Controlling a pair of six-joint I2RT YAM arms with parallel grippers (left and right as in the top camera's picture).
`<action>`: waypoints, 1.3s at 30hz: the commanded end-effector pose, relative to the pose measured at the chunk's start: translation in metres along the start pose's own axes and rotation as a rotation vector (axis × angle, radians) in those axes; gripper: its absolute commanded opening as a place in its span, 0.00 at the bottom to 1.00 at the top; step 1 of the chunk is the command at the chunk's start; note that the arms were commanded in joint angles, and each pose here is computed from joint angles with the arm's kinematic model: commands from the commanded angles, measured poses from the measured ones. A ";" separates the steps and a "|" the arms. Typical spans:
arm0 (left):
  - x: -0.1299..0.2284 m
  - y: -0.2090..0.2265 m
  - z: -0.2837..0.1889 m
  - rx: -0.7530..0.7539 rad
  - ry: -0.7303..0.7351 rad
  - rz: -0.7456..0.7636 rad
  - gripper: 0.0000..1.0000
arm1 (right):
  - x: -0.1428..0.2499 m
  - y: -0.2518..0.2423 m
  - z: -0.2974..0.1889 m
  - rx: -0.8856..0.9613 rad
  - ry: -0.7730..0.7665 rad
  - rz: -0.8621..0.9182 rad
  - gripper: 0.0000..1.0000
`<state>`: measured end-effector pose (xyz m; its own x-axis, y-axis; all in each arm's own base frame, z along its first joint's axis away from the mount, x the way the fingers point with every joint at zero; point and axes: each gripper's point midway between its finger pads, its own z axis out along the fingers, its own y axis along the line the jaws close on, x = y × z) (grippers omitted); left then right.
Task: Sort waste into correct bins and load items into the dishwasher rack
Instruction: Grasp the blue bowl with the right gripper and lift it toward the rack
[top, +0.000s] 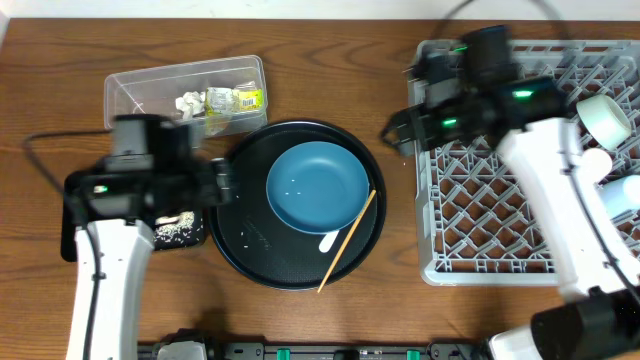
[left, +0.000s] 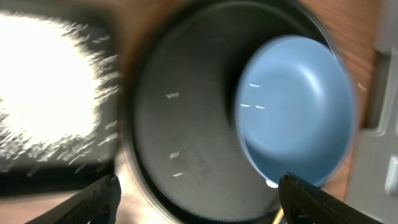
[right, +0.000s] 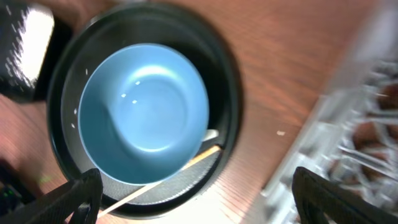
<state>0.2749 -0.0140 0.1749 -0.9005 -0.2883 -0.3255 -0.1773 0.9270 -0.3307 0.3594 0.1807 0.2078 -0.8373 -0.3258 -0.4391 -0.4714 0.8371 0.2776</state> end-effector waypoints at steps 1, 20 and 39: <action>-0.004 0.036 -0.008 -0.072 -0.010 -0.122 0.82 | 0.006 0.006 0.041 0.066 0.088 -0.003 0.90; -0.004 0.058 -0.010 -0.098 -0.009 -0.249 0.83 | 0.055 -0.006 0.173 0.176 0.347 0.167 0.01; -0.004 0.057 -0.010 -0.095 -0.008 -0.249 0.83 | -0.042 -0.178 -0.166 1.142 -0.303 0.343 0.01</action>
<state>0.2633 0.0402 0.1647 -0.8265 -0.5039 -0.2509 -0.4203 0.8489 -0.3204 0.4392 0.0474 0.2934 -0.7377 -0.0262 -0.6746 0.1426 0.9706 -0.1937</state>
